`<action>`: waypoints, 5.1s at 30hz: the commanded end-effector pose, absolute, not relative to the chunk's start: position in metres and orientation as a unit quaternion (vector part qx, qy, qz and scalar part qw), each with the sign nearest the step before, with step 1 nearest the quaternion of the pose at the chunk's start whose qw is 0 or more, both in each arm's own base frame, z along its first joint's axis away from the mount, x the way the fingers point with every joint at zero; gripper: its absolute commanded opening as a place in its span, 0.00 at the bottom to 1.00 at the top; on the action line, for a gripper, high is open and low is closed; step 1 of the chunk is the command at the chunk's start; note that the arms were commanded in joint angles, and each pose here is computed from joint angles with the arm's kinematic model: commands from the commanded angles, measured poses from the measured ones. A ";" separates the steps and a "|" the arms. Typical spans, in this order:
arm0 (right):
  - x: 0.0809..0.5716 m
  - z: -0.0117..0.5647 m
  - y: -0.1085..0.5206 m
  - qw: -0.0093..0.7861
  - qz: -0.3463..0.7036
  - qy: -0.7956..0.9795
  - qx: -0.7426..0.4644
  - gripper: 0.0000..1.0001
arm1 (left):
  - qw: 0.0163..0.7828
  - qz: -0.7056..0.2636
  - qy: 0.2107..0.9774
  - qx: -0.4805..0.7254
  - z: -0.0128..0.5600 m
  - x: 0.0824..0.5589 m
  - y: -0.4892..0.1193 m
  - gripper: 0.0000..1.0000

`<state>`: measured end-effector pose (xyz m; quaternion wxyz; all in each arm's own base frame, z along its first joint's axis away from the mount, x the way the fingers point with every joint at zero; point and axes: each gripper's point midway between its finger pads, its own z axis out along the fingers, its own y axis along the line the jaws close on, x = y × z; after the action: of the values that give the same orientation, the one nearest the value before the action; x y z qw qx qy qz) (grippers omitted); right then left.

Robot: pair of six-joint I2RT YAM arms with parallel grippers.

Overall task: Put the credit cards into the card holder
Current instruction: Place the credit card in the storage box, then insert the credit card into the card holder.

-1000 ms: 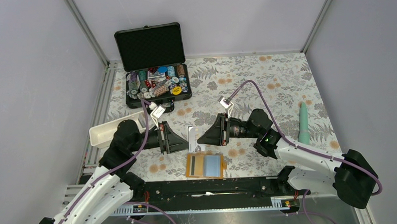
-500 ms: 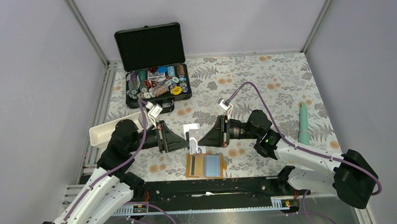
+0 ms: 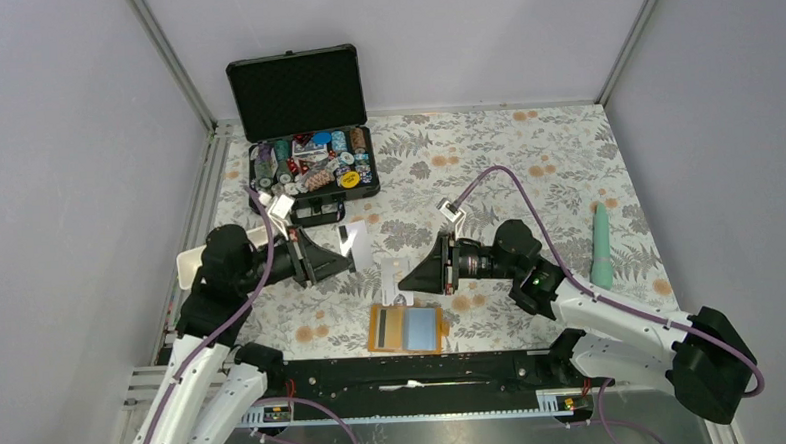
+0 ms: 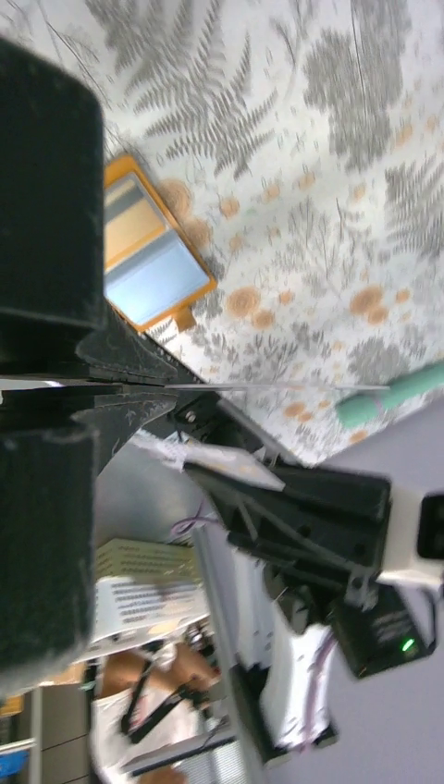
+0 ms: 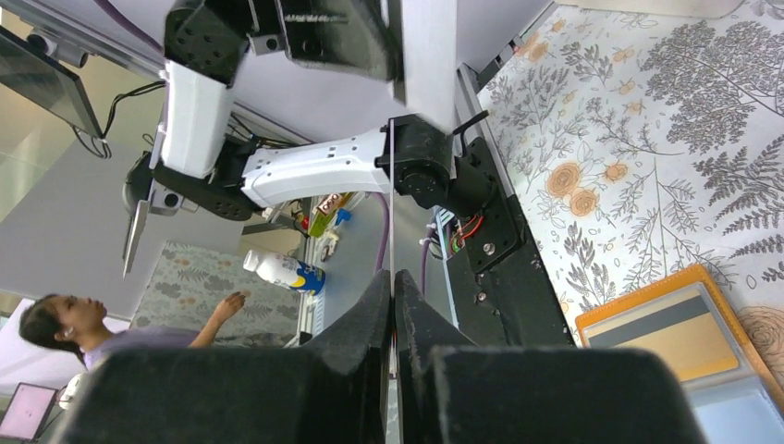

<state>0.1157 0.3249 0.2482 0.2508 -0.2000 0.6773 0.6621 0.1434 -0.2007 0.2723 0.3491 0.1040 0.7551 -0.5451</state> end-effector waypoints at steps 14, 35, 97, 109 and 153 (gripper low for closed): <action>0.129 0.256 0.296 0.335 0.581 0.713 -0.204 0.00 | 0.335 -0.061 0.919 -0.198 0.165 0.257 -0.004 0.00; 0.121 0.250 0.288 0.333 0.579 0.716 -0.202 0.00 | 0.246 -0.024 0.943 -0.223 0.103 0.320 0.015 0.00; 0.083 0.268 0.289 0.294 0.679 0.634 -0.227 0.00 | 0.321 -0.657 0.652 0.203 0.287 0.085 -0.304 0.54; 0.099 0.225 0.285 0.283 0.625 0.704 -0.185 0.39 | 0.329 -0.576 0.737 0.129 0.237 0.109 -0.287 0.00; 0.112 0.041 0.229 0.212 0.320 0.923 -0.029 0.61 | 0.141 -0.432 0.891 0.001 0.059 0.102 -0.260 0.00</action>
<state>0.1013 0.2194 0.0314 0.1894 -0.0350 0.9295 0.3144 0.0982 -0.2604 0.0590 0.1286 -0.0112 0.8948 -0.4275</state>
